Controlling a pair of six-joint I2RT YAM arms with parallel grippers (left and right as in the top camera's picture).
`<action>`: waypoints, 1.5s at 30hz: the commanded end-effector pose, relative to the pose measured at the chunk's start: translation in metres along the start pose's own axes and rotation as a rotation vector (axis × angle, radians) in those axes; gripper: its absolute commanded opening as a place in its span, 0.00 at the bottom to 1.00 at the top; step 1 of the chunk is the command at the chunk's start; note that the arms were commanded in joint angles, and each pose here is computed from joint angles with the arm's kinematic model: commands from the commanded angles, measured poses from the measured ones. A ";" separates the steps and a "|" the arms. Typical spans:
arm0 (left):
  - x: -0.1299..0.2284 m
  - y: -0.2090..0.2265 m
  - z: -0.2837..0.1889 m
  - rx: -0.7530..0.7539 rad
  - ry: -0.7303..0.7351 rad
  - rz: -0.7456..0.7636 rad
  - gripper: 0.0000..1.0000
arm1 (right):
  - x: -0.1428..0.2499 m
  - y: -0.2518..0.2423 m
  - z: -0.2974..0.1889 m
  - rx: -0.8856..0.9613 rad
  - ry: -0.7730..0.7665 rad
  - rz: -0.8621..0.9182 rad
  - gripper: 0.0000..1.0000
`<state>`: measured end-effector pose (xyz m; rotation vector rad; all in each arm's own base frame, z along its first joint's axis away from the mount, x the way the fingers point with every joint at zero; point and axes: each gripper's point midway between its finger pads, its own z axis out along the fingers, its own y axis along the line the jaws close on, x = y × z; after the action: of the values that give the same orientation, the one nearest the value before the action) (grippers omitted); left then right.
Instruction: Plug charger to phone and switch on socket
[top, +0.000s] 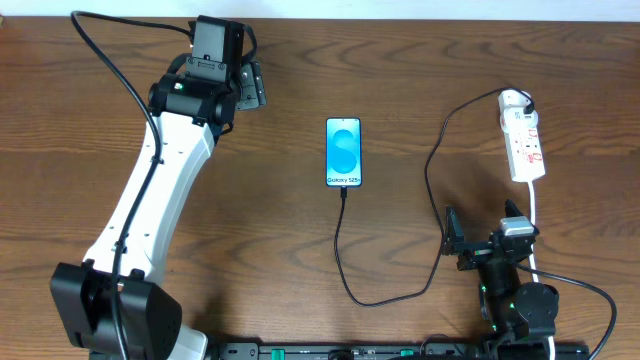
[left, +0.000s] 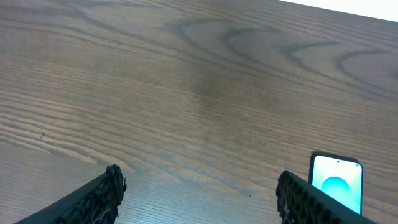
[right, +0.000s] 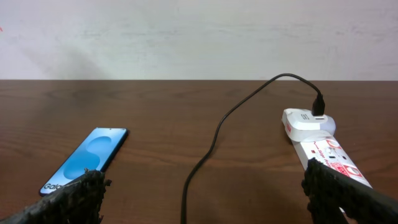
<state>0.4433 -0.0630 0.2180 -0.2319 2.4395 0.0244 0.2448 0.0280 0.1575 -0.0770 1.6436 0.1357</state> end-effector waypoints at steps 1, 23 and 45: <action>0.002 0.001 0.002 -0.012 0.006 0.012 0.80 | 0.000 -0.003 0.000 0.014 -0.002 -0.011 0.99; 0.002 0.002 0.002 -0.012 0.008 0.012 0.80 | 0.000 -0.003 0.000 0.014 -0.002 -0.011 0.99; 0.015 0.009 -0.008 -0.029 0.048 0.019 0.80 | 0.000 -0.003 0.000 0.014 -0.002 -0.011 0.99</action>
<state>0.4310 -0.0588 0.2090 -0.2308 2.4993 0.0599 0.2448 0.0280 0.1576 -0.0770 1.6432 0.1357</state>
